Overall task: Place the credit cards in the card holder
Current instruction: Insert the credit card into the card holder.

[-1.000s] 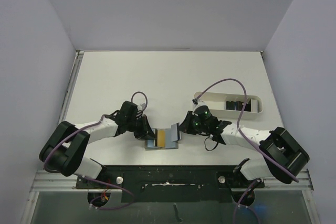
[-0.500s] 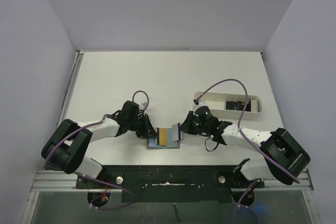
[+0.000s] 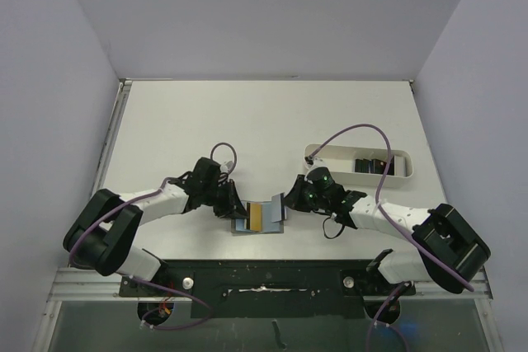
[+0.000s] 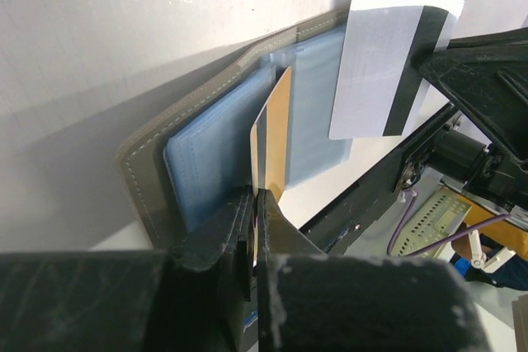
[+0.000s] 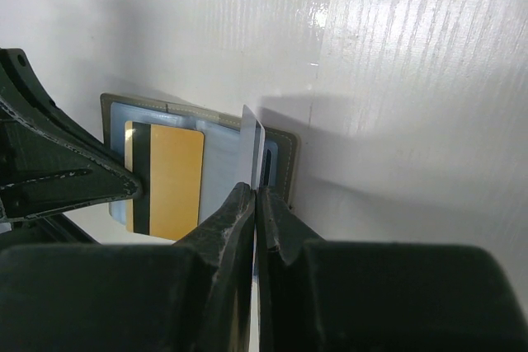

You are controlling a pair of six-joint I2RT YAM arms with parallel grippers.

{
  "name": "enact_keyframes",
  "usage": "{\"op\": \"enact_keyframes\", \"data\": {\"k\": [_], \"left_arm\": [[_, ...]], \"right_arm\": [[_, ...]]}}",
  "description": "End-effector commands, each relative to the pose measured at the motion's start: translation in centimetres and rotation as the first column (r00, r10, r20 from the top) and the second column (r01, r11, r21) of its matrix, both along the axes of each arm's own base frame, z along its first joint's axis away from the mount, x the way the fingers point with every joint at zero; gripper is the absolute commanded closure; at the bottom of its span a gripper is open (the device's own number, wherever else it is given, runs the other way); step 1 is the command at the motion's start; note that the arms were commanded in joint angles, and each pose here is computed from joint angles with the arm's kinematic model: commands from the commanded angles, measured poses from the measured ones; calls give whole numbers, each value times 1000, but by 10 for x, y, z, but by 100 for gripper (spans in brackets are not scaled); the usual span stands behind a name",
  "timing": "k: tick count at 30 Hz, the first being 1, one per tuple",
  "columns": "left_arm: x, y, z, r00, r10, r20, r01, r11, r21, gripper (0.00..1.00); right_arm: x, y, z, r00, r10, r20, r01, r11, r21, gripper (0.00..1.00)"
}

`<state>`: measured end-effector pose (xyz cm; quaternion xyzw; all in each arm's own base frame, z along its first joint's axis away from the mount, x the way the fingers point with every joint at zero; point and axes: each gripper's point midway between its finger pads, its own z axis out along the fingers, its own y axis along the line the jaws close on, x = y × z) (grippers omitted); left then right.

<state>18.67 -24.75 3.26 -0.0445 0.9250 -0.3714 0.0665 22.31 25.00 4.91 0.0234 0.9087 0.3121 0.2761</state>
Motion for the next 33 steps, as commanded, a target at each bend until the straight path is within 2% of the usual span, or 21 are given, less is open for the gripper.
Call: {"op": "enact_keyframes", "data": {"k": [1,13,22,33], "left_arm": [[-2,-1,10,999,-49,23,48,999,4,100],[-2,-16,-5,998,-62,-16,62,998,6,100],[13,-5,-16,999,30,20,-32,994,100,100],[20,-12,-17,995,81,59,-85,994,67,100]], "right_arm": [[-1,-9,-5,1000,-18,15,18,999,-35,100],[-4,-11,-4,1000,-21,17,21,999,-34,100],[-4,-13,-4,1000,-23,20,24,999,-32,100],[-9,-9,18,999,-19,32,17,999,38,100]]}}
